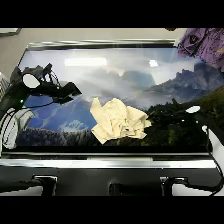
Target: Fold the clothes and pants, and hang the long-sleeved shirts on hangers.
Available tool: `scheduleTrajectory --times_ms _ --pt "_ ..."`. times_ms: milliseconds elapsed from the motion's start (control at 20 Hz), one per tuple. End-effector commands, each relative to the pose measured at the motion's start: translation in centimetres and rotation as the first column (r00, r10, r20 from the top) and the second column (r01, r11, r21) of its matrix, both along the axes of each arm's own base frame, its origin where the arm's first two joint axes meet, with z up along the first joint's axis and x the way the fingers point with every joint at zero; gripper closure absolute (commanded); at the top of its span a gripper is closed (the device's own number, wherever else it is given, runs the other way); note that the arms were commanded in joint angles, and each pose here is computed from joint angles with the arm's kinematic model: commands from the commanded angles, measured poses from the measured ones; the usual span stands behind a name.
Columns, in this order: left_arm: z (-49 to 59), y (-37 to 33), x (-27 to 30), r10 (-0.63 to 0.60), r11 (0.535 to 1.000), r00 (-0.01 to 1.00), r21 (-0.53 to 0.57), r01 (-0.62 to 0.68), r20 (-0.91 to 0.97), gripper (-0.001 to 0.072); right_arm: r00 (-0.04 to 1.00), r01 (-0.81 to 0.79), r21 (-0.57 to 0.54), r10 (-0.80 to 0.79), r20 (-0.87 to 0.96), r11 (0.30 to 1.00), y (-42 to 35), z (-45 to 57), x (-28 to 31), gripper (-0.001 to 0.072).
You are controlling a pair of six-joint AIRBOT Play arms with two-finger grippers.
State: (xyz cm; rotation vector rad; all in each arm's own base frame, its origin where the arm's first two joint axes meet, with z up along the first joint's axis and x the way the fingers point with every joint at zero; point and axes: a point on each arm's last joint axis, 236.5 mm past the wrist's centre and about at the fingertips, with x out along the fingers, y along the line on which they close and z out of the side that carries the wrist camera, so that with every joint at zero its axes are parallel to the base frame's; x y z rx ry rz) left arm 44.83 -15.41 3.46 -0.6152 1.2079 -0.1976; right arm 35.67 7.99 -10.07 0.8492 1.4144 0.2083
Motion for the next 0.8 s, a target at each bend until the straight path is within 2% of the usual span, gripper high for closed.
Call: scheduleTrajectory --times_ms 0,50,150,250,500,550,600,650,700,750 --pt "-1.2 1.0 -0.4 0.022 1.000 0.998 -0.001 -0.022 -0.060 0.0086 1.000 -0.007 -0.017 0.007 0.008 1.000 0.9 -0.7 0.3 0.0609" --pt "-2.0 1.2 -0.4 0.023 1.000 0.997 0.000 -0.023 -0.077 0.0085 1.000 -0.005 -0.020 0.005 0.013 1.000 0.7 -0.6 0.4 0.0683" --pt "-4.3 0.6 -0.4 0.005 1.000 0.995 -0.019 -0.007 -0.099 0.0085 0.999 -0.007 -0.033 0.008 0.040 0.999 0.5 0.2 0.7 0.0683" --pt "-6.8 -1.6 -0.4 -0.017 0.995 0.991 -0.099 0.004 -0.129 0.0086 0.997 -0.011 -0.043 0.014 0.071 0.999 0.4 1.3 0.9 0.0683" --pt "-12.1 -6.8 -0.2 -0.054 0.979 0.982 -0.202 0.018 -0.179 0.0089 0.990 -0.043 -0.046 0.049 0.129 0.998 0.8 4.5 0.5 0.0682" --pt "-12.8 -7.4 -0.3 -0.053 0.978 0.980 -0.208 0.013 -0.190 0.0094 0.989 -0.045 -0.047 0.052 0.141 0.998 0.8 5.0 0.5 0.0682" --pt "-13.4 -7.8 -0.4 -0.053 0.979 0.979 -0.205 0.012 -0.195 0.0132 0.986 -0.045 -0.050 0.053 0.158 0.998 0.8 5.6 0.5 0.0682" --pt "-13.8 -8.0 -0.4 -0.053 0.979 0.978 -0.204 0.012 -0.200 0.0352 0.983 -0.044 -0.053 0.053 0.175 0.998 0.8 6.2 0.6 0.0682" --pt "-13.8 -8.0 -0.4 -0.053 0.979 0.978 -0.204 0.012 -0.200 0.0638 0.980 -0.044 -0.057 0.054 0.192 0.997 0.8 6.9 0.6 0.0682" --pt "-13.4 -7.8 -0.2 -0.054 0.978 0.980 -0.206 0.015 -0.189 0.0690 0.976 -0.042 -0.059 0.054 0.209 0.997 0.8 7.5 0.7 0.0683"
